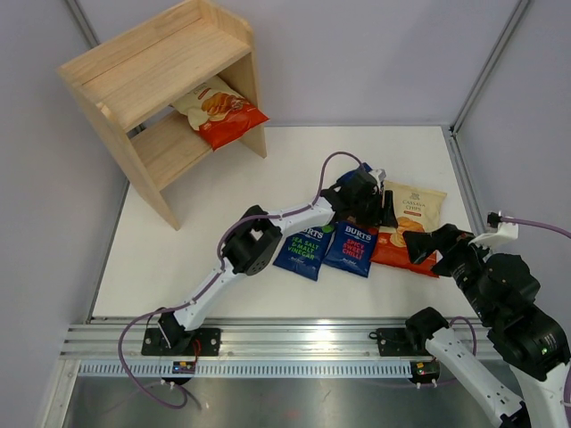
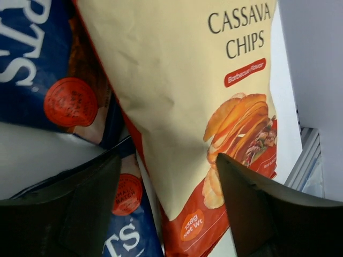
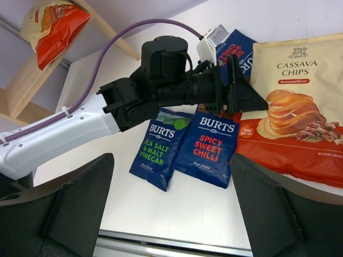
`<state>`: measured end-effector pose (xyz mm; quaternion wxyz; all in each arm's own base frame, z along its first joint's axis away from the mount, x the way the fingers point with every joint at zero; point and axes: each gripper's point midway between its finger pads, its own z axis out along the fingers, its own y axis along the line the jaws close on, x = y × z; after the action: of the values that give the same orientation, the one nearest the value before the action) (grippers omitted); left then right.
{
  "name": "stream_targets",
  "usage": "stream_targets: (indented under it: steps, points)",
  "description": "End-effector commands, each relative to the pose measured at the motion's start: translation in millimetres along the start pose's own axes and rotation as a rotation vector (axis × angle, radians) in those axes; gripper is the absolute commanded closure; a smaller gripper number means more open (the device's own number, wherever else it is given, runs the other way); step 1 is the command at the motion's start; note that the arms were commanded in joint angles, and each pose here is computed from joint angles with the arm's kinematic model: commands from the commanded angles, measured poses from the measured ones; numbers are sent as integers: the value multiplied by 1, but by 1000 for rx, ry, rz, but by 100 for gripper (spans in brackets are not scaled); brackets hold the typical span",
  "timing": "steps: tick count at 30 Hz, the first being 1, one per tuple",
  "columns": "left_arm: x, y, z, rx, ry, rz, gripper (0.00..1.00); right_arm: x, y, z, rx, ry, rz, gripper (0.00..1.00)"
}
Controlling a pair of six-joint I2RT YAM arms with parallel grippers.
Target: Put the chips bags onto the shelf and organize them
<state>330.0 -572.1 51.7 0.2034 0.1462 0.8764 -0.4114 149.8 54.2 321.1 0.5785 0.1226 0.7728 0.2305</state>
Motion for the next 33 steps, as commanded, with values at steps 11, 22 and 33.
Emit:
stream_targets:
  steps: [11,22,33]
  points:
    - [-18,-61,-7,283,-87,-5,91,-4,14,-1,-64,-5,9,3]
    - [-69,-133,-143,509,-431,87,100,-13,4,3,-13,-69,7,1]
    - [-96,-126,-266,577,-737,-8,100,-23,24,1,-174,-182,5,0]
